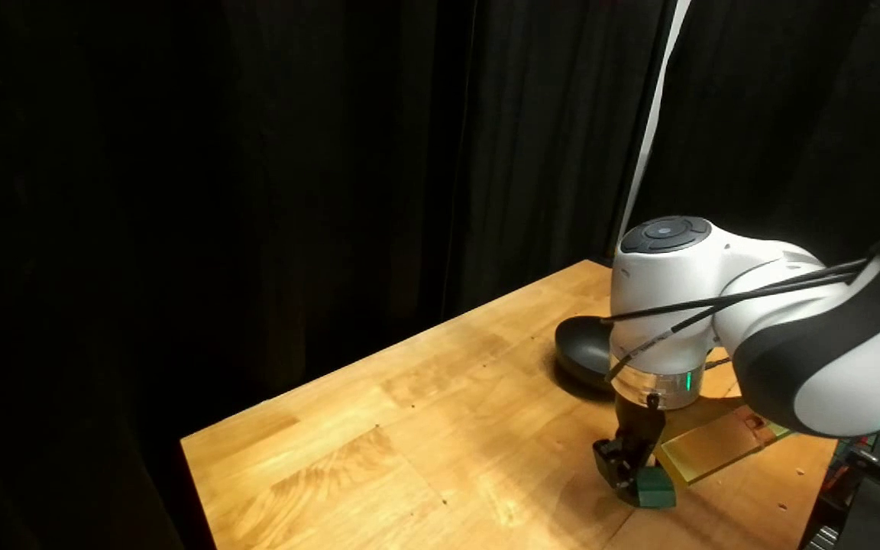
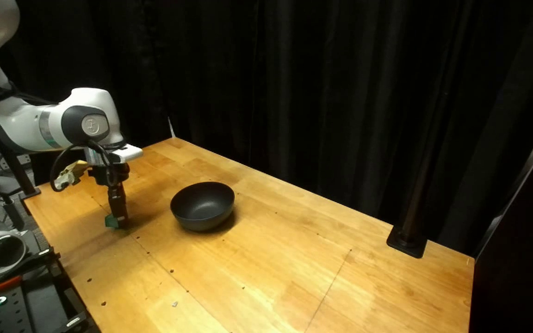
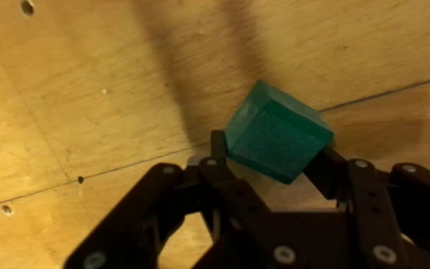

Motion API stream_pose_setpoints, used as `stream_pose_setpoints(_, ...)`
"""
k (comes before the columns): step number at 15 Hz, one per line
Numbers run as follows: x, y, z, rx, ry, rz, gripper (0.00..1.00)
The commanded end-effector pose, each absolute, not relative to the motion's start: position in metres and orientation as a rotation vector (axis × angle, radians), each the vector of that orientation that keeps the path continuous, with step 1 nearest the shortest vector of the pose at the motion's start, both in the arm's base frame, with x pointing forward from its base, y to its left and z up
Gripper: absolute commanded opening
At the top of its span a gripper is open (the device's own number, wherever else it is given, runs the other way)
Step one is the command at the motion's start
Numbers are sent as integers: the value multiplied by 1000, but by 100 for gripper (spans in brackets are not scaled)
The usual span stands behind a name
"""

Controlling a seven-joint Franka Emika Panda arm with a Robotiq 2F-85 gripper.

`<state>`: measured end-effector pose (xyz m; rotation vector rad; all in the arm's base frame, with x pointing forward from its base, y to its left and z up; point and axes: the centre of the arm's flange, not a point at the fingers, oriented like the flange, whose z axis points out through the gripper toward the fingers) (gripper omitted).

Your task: Put the green cube in the black bowl

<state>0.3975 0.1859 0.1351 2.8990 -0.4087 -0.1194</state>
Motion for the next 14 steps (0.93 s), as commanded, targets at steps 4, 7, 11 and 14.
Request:
stream_pose_setpoints(4,397,182,223,2841,-507,40,28)
stream_pose_setpoints(7,417,179,239,2799,-601,269,28)
stream_pose_setpoints(11,447,169,239,2680,-679,546,28)
stream_pose_setpoints(14,470,154,231,2582,-738,708,28)
